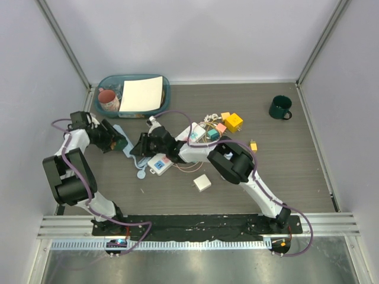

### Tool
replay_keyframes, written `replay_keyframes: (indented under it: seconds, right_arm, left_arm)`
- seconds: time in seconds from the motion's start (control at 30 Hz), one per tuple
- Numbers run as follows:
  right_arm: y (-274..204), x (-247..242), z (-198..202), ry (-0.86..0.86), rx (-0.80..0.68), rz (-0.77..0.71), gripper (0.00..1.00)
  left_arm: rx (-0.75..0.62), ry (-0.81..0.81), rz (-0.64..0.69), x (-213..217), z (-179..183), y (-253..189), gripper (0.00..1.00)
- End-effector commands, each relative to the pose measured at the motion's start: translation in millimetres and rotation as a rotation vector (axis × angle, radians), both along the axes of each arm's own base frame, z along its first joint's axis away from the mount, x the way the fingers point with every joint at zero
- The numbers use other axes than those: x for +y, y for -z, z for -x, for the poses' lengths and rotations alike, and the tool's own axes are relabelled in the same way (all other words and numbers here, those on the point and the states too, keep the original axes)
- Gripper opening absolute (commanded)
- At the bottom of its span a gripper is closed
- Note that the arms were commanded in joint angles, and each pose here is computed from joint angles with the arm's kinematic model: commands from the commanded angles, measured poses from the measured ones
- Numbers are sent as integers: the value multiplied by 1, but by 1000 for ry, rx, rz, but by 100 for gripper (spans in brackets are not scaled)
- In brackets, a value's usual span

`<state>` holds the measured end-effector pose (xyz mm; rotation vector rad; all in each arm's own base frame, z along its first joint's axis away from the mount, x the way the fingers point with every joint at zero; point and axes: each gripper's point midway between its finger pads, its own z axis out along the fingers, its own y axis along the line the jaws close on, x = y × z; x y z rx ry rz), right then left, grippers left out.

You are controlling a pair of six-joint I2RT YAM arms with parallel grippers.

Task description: Pull the plug off the socket

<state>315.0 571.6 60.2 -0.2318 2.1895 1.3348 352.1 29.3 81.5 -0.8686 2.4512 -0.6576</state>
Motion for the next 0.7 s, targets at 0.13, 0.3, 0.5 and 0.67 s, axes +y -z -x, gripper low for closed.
replay_keyframes:
  seconds: [0.13,0.3,0.5,0.67]
  right_arm:
    - [23,-5,-4,-87,10,97,48]
    - [45,3,-5,-106,66,146,50]
    - [48,9,10,-155,83,139,50]
    - [46,21,33,-238,99,123,50]
  left_arm:
    - [-50,69,50,-15,11,-4,0]
    - [-59,77,66,-18,10,-2,0]
    - [-70,63,79,-19,8,1,0]
    - [-54,48,76,-18,11,8,0]
